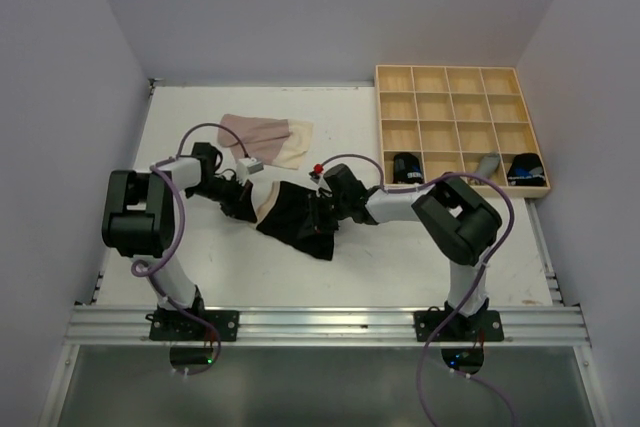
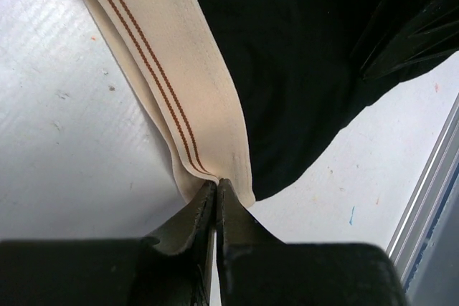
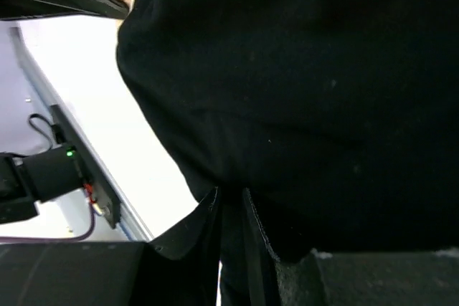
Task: Roll the underwear
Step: Fold the underwear
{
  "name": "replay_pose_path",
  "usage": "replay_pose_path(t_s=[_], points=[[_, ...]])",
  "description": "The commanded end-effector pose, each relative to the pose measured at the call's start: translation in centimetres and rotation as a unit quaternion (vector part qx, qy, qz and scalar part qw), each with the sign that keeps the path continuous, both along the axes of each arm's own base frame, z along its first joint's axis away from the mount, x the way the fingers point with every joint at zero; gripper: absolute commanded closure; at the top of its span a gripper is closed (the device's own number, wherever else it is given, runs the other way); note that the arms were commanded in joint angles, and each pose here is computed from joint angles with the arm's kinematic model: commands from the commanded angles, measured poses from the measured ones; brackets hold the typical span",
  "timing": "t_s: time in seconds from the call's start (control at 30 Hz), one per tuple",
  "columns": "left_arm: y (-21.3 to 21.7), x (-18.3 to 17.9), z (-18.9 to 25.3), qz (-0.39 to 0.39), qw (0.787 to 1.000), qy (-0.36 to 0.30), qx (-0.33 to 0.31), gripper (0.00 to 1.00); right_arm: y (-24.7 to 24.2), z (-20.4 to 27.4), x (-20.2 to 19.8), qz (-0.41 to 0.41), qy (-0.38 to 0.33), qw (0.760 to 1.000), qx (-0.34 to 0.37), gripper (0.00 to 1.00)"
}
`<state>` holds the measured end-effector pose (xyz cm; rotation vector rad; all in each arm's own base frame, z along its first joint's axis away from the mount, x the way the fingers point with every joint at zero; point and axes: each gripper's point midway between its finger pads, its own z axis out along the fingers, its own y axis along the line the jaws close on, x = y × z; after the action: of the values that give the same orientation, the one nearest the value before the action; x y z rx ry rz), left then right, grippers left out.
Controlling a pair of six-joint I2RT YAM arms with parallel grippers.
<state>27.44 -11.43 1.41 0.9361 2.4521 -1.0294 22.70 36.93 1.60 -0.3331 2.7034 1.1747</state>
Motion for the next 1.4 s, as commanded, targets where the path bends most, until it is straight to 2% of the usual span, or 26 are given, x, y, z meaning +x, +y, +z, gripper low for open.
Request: replay_pose_path(t_s=[0.0, 0.1, 0.13, 0.2, 0.23, 0.37, 0.47, 0.53, 0.63, 0.7, 0.77, 0.9, 1.03, 1.2, 1.37], points=[[1.3, -0.5, -1.2, 0.009, 0.999, -0.004, 0.04, 0.94, -2.0, -3.8, -1.5, -0.023, 0.029, 0.999, -0.038, 0.77], [1.3, -0.3, -0.6, 0.009, 0.999, -0.007, 0.034, 0.82, -2.8, -4.3, -2.2, -0.023, 0.03, 0.998, -0.043, 0.77], [1.1, -0.3, -0.3, -0.002, 1.0, -0.014, 0.027, 0.73, -2.8, -4.2, -2.2, -0.022, 0.028, 0.999, -0.041, 0.77], [0.7, -0.3, 1.3, -0.013, 1.0, -0.021, 0.005, 0.68, -2.3, -3.0, -2.0, -0.019, 0.019, 0.999, -0.025, 0.77], [0.5, 0.8, 2.7, -0.022, 0.999, -0.046, -0.002, 0.65, -1.9, -2.4, -1.8, -0.013, 0.01, 1.0, -0.017, 0.77], [-0.1, 2.5, 8.6, -0.041, 0.992, -0.118, -0.026, 0.62, -1.3, 0.4, -1.2, -0.002, -0.018, 1.0, 0.004, 0.77], [0.0, 3.6, 11.2, -0.04, 0.987, -0.155, -0.024, 0.61, -1.1, 3.1, -0.9, 0.001, -0.046, 0.999, 0.022, 0.76], [-0.1, 3.3, 11.5, -0.046, 0.987, -0.154, -0.026, 0.6, -1.3, 5.1, -0.7, 0.001, -0.068, 0.997, 0.027, 0.75], [-0.5, 2.0, 11.0, -0.056, 0.988, -0.135, -0.039, 0.62, -1.3, 6.5, -1.0, -0.006, -0.067, 0.997, 0.041, 0.73], [-1.7, 0.2, 9.7, -0.074, 0.991, -0.098, -0.057, 0.65, -0.8, 7.3, -1.0, -0.012, -0.065, 0.996, 0.061, 0.73], [-3.0, -1.1, 8.3, -0.09, 0.991, -0.062, -0.076, 0.72, -0.7, 6.5, -1.6, -0.028, -0.034, 0.996, 0.071, 0.73], [-4.5, -3.2, 5.5, -0.107, 0.99, 0.012, -0.094, 0.76, -0.7, 3.7, -1.8, -0.054, -0.005, 0.996, 0.071, 0.73], [-4.4, -2.8, 2.7, -0.08, 0.99, 0.077, -0.086, 0.82, -2.0, -0.3, -3.3, -0.08, 0.046, 0.995, 0.049, 0.74], [-2.6, -1.6, -0.2, -0.025, 0.991, 0.121, -0.051, 0.85, -3.7, -3.9, -4.8, -0.108, 0.09, 0.99, 0.016, 0.74], [-0.4, -0.7, -1.8, 0.014, 0.99, 0.134, -0.028, 0.86, -4.2, -4.3, -5.4, -0.107, 0.097, 0.989, 0.012, 0.75]])
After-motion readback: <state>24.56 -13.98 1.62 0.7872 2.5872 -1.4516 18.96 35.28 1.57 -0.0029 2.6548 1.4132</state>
